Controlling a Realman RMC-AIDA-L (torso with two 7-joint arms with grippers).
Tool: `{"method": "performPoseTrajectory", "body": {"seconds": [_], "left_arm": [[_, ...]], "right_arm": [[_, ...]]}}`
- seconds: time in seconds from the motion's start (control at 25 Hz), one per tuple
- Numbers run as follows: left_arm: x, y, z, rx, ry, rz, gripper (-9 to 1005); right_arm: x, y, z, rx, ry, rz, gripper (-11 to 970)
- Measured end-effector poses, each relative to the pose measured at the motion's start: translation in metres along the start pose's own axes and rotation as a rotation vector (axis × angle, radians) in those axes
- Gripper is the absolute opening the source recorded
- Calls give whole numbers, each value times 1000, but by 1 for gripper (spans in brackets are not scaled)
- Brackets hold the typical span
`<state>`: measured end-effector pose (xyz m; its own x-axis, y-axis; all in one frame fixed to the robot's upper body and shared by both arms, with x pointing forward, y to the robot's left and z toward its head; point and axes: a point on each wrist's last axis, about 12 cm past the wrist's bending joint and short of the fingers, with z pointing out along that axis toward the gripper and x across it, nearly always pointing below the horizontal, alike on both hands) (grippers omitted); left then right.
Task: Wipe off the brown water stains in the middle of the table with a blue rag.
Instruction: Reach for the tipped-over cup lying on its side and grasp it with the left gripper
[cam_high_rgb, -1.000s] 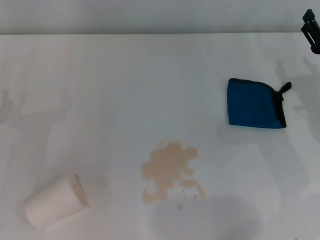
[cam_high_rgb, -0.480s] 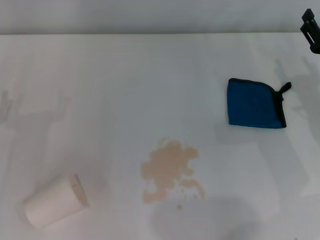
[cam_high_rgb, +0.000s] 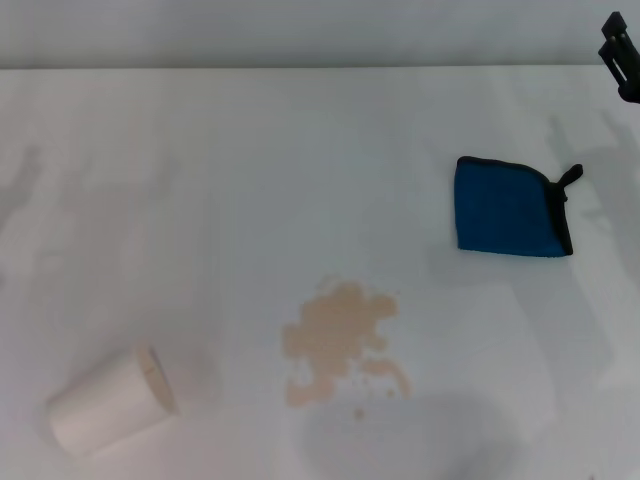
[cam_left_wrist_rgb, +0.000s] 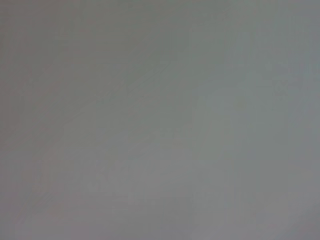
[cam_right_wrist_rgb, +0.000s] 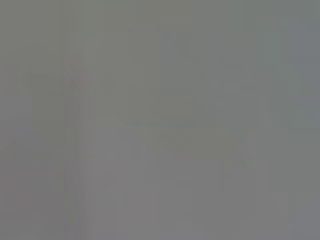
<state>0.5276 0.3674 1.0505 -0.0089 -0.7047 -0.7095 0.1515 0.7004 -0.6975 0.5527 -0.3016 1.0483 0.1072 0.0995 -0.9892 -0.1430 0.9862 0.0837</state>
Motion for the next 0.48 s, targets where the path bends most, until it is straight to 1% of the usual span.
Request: {"method": "performPoseTrajectory", "body": {"seconds": [0.12, 0.2, 0.36, 0.48], "left_arm": [[-14, -6, 15, 67, 97, -60, 861], [-22, -11, 23, 106, 153, -76, 861], [-47, -20, 40, 164, 310, -58, 861], [-64, -26, 51, 162, 488, -35, 861]], "right_arm": [[0, 0, 0, 4, 0, 2, 796], [0, -1, 0, 5, 1, 4, 796], [1, 0, 0, 0, 3, 4, 796], [1, 1, 0, -3, 4, 4, 796]]}}
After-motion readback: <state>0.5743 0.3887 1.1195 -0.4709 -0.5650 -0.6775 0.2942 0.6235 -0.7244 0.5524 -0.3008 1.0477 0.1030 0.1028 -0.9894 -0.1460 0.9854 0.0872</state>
